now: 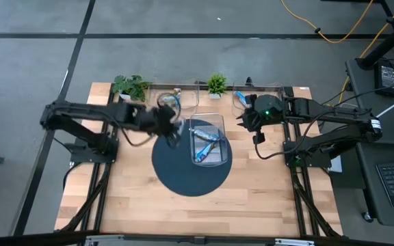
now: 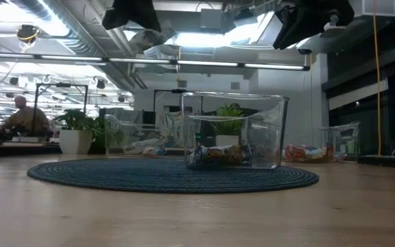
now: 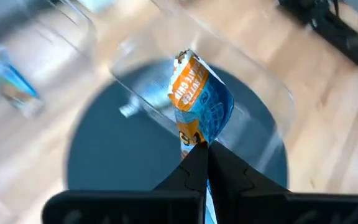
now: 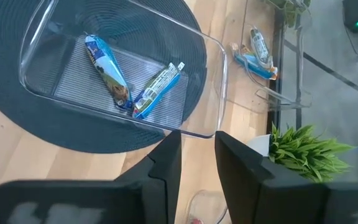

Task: Pick and place Granola Bars by type
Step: Put the yellow granola bar into the top left transparent bin

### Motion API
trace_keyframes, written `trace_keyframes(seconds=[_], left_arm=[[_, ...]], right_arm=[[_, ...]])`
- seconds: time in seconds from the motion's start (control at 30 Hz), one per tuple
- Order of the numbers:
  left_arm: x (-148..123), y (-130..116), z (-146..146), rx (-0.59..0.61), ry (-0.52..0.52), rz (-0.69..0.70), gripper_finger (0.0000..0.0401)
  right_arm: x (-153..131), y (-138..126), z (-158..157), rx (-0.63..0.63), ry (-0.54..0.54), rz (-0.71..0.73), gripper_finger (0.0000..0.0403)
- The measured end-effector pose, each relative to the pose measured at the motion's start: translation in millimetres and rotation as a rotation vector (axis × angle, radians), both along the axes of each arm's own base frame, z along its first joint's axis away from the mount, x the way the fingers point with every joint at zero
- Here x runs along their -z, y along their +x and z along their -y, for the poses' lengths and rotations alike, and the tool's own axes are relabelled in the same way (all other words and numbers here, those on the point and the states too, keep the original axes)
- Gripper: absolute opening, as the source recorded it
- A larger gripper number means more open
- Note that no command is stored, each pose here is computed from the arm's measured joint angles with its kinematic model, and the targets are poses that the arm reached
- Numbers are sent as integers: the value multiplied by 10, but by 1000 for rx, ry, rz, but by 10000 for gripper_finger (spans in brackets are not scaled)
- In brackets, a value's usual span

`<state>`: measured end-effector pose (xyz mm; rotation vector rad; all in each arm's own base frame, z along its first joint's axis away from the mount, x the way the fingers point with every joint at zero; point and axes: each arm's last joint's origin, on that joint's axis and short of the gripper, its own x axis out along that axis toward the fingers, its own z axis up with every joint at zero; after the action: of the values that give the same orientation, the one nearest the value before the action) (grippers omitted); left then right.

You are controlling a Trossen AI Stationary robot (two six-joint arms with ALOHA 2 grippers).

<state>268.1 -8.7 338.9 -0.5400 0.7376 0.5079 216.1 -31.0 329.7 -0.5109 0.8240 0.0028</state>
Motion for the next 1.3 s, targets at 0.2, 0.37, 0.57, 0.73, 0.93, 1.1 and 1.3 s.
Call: trace_keyframes(seconds=[0.2, 0.37, 0.57, 0.73, 0.93, 1.1, 1.3], left_arm=[[-178, -214, -449, -35, 63, 31, 2], [-203, -326, -807, -50, 104, 8, 1], [-123, -413, -1321, -47, 112, -30, 1], [-67, -498, -1626, -46, 130, -46, 2], [23, -588, -1974, -58, 158, -59, 2], [83, -643, -2214, -52, 146, -58, 1], [-29, -623, -2449, -25, 155, -68, 1]], right_arm=[[0, 0, 0, 39, 38, 11, 100], [-1, 1, 0, 92, 90, 27, 100], [-2, 2, 0, 122, 118, 36, 100], [-2, 2, 0, 141, 137, 41, 100], [-2, 2, 0, 166, 161, 48, 100], [-2, 2, 0, 166, 162, 48, 100], [-2, 2, 0, 166, 161, 49, 100]])
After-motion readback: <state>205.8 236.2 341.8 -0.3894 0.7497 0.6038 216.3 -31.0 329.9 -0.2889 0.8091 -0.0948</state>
